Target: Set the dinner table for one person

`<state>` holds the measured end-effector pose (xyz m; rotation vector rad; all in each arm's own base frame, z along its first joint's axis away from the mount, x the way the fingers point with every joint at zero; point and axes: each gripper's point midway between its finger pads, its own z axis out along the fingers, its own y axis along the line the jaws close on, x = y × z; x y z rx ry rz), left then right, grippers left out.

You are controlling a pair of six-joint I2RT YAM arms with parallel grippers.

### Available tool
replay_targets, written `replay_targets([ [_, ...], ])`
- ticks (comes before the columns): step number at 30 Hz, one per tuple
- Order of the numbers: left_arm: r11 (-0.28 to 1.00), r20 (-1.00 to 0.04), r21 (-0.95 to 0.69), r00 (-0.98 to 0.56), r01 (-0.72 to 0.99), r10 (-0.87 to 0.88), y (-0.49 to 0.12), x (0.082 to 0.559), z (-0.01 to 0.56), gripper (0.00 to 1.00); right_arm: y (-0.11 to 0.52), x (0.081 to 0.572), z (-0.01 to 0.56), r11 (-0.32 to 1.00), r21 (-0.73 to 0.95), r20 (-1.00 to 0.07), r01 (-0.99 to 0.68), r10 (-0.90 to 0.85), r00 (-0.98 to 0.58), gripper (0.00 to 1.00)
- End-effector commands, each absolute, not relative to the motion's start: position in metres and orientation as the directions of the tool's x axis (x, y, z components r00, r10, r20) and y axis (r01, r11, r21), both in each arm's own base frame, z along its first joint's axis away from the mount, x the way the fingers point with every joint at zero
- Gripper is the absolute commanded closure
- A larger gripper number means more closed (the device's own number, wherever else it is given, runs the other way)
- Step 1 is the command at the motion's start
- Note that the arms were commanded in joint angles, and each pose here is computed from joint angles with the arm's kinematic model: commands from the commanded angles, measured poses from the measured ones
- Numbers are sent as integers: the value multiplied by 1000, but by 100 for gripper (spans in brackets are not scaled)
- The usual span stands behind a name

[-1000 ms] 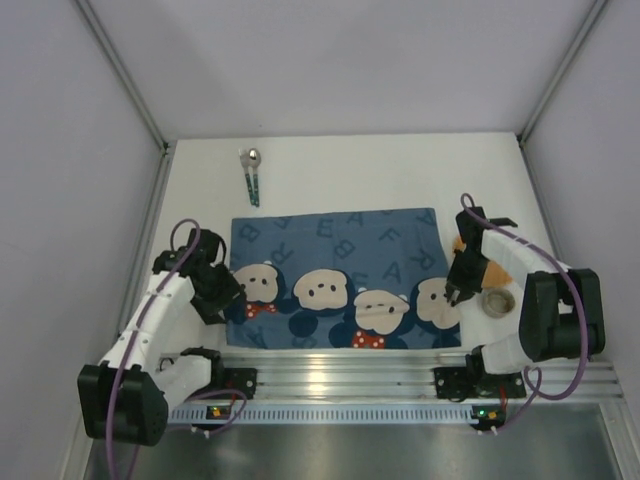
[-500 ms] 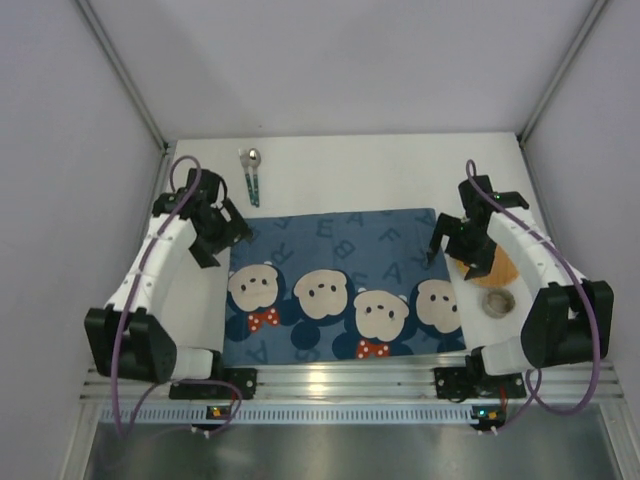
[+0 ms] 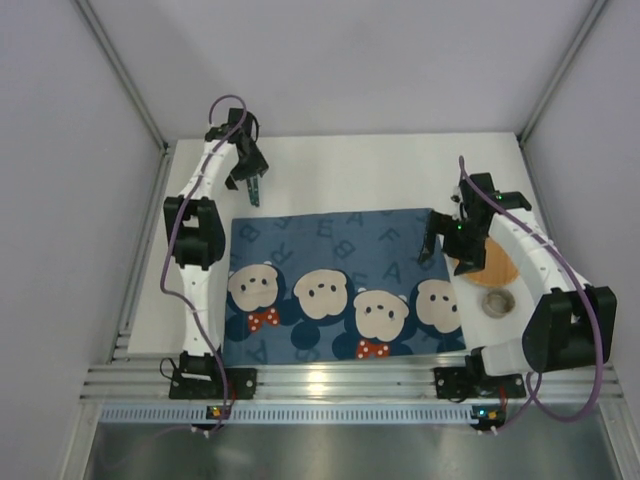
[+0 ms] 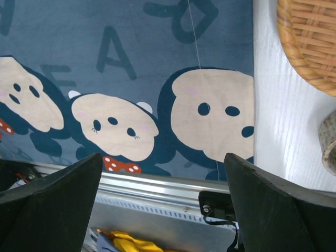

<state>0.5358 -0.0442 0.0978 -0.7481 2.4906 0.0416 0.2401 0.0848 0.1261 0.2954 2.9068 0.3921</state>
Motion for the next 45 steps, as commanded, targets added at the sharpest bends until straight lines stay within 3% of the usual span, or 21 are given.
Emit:
replay_targets([
  [1, 843, -594, -85, -653, -531, -470, -19, 565, 114, 19, 94, 244, 136, 938, 332, -224, 100, 182, -957, 0],
  [12, 868, -619, -139, -642, -477, -452, -10, 604, 74, 22, 97, 271, 132, 927, 332, -189, 172, 244, -951, 0],
  [21, 887, -543, -73, -728, -457, -419, -9, 595, 19, 23, 102, 288, 128, 923, 334, -157, 192, 255, -954, 1],
  [30, 844, -490, 28, -743, -535, -455, 27, 572, -1, 48, 94, 282, 122, 937, 301, -166, 178, 235, -958, 1],
  [35, 873, -447, 85, -802, -480, -397, 30, 560, -11, 57, 92, 279, 117, 941, 293, -162, 168, 222, -961, 1],
  [38, 884, -410, 119, -833, -452, -371, 31, 548, -21, 71, 91, 280, 116, 941, 294, -165, 166, 221, -961, 1],
  [39, 886, -399, 129, -841, -445, -364, 31, 544, -22, 85, 91, 280, 115, 942, 295, -165, 162, 218, -962, 1],
  [41, 887, -405, 144, -844, -439, -352, 34, 541, -18, 100, 92, 280, 113, 941, 302, -164, 155, 211, -964, 1],
  [45, 887, -469, 104, -809, -450, -355, 33, 549, 25, 100, 96, 282, 114, 937, 322, -167, 139, 200, -965, 1],
])
